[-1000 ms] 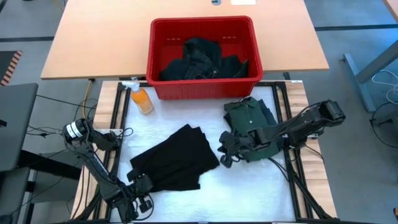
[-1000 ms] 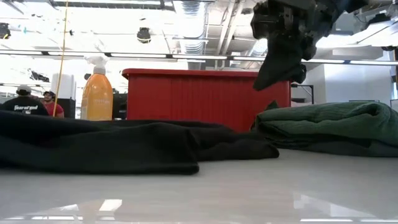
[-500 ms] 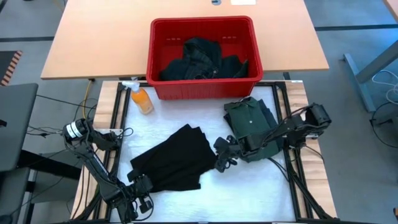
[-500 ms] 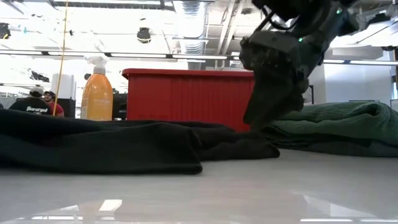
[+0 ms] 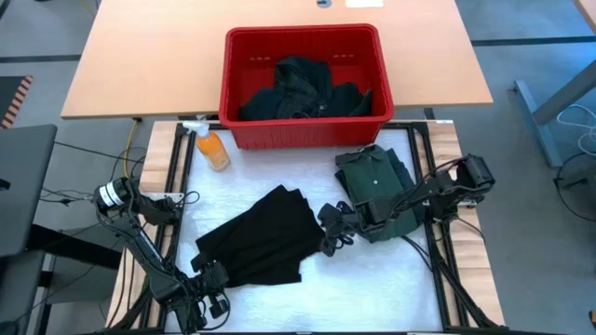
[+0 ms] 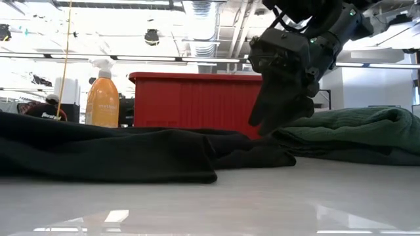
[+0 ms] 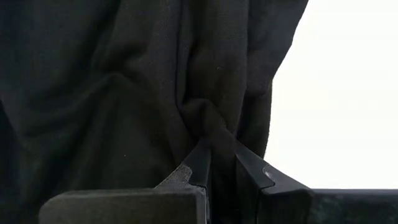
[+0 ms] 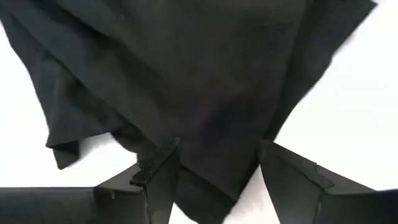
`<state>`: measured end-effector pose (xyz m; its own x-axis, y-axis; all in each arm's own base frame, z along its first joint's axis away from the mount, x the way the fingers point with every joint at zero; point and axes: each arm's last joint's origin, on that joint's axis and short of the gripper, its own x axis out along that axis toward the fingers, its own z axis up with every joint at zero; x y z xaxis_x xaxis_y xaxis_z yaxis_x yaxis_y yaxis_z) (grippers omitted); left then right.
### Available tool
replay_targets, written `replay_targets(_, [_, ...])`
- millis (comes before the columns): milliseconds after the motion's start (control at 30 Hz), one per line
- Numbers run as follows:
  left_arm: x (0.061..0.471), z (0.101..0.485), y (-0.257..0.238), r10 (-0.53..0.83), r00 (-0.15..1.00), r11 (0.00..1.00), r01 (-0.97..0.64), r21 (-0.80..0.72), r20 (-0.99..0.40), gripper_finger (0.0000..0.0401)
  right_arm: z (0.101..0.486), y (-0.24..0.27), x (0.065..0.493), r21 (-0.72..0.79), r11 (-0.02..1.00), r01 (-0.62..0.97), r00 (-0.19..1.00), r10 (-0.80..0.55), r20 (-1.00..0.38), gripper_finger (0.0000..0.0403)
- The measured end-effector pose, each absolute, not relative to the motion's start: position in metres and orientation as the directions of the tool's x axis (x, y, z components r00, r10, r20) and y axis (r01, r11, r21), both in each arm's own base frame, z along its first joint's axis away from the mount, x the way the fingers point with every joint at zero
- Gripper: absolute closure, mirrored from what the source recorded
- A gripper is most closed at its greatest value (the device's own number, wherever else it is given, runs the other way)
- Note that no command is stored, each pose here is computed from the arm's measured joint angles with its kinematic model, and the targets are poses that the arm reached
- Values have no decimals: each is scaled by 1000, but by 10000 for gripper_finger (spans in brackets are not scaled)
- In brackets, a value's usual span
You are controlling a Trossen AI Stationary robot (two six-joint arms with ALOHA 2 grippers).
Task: Fold laundry
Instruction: Fold the black shirt
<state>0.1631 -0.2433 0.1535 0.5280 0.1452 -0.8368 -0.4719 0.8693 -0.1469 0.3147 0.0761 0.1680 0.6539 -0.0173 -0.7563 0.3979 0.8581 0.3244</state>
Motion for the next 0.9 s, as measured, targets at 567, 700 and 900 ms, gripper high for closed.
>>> replay_targets(567, [164, 154, -243, 157, 553, 868, -473, -153, -819, 382, 160, 84, 319, 301, 852, 428, 673, -78, -735, 286])
replay_targets(700, [164, 154, -244, 152, 556, 867, -472, -160, -818, 381, 157, 85, 321, 314, 866, 389, 676, -37, -736, 290])
replay_targets(900, [164, 155, -244, 153, 557, 872, -464, -154, -816, 381, 157, 90, 321, 326, 885, 333, 676, 17, -737, 364])
